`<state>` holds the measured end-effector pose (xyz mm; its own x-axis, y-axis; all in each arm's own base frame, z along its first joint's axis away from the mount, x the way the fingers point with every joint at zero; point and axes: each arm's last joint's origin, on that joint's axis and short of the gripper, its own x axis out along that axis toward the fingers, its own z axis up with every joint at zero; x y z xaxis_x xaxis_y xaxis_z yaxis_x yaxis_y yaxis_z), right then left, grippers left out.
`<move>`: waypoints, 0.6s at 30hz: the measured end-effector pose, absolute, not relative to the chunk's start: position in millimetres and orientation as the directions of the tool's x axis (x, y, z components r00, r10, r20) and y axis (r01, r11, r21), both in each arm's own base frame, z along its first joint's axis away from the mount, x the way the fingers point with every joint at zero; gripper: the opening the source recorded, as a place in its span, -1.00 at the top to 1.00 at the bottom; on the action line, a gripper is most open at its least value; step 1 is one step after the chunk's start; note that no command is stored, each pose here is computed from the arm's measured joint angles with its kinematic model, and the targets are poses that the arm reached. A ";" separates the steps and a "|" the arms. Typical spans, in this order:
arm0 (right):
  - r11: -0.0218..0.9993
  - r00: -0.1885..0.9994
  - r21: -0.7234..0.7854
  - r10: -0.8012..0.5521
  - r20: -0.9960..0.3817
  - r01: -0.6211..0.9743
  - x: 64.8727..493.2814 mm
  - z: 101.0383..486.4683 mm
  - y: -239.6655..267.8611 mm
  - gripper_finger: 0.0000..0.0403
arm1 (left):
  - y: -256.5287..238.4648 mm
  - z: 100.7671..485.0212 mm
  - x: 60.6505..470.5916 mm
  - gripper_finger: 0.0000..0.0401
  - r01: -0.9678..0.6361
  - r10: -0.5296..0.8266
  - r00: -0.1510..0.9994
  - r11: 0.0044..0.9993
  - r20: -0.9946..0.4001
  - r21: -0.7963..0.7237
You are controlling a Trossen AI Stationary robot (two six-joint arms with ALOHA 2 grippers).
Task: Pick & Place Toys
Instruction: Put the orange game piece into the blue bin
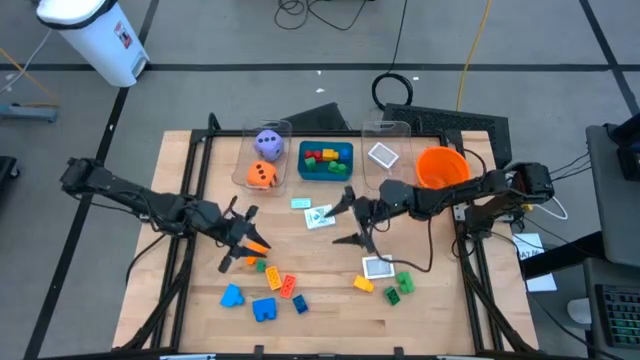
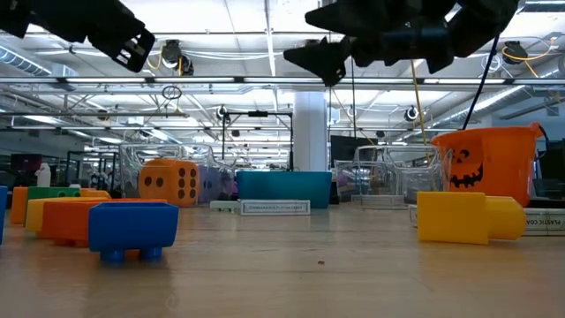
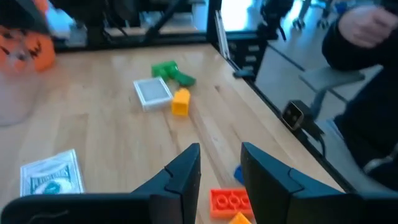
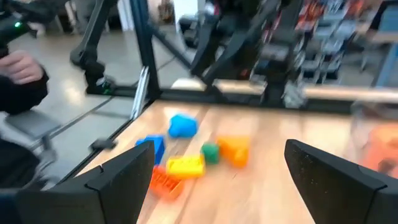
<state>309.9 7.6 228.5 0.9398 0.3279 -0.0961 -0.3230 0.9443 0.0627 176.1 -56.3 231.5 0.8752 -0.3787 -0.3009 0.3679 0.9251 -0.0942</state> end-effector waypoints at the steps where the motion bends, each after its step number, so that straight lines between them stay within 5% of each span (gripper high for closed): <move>1: 0.941 0.934 0.081 0.336 -0.122 -0.328 309.5 225.8 11.1 -0.73 | -57.1 229.0 175.7 0.41 0.368 -0.377 0.884 0.926 -0.276 -0.087; 9: 0.973 0.933 0.060 0.230 -0.278 -0.222 305.9 211.1 35.1 -0.73 | -58.5 219.5 177.2 0.41 0.343 -0.353 0.930 0.934 -0.105 -0.102; 18: 0.957 0.930 0.051 0.289 -0.226 -0.285 304.4 216.0 55.1 -0.73 | -64.6 211.9 186.8 0.41 0.351 -0.376 0.920 0.915 -0.107 -0.198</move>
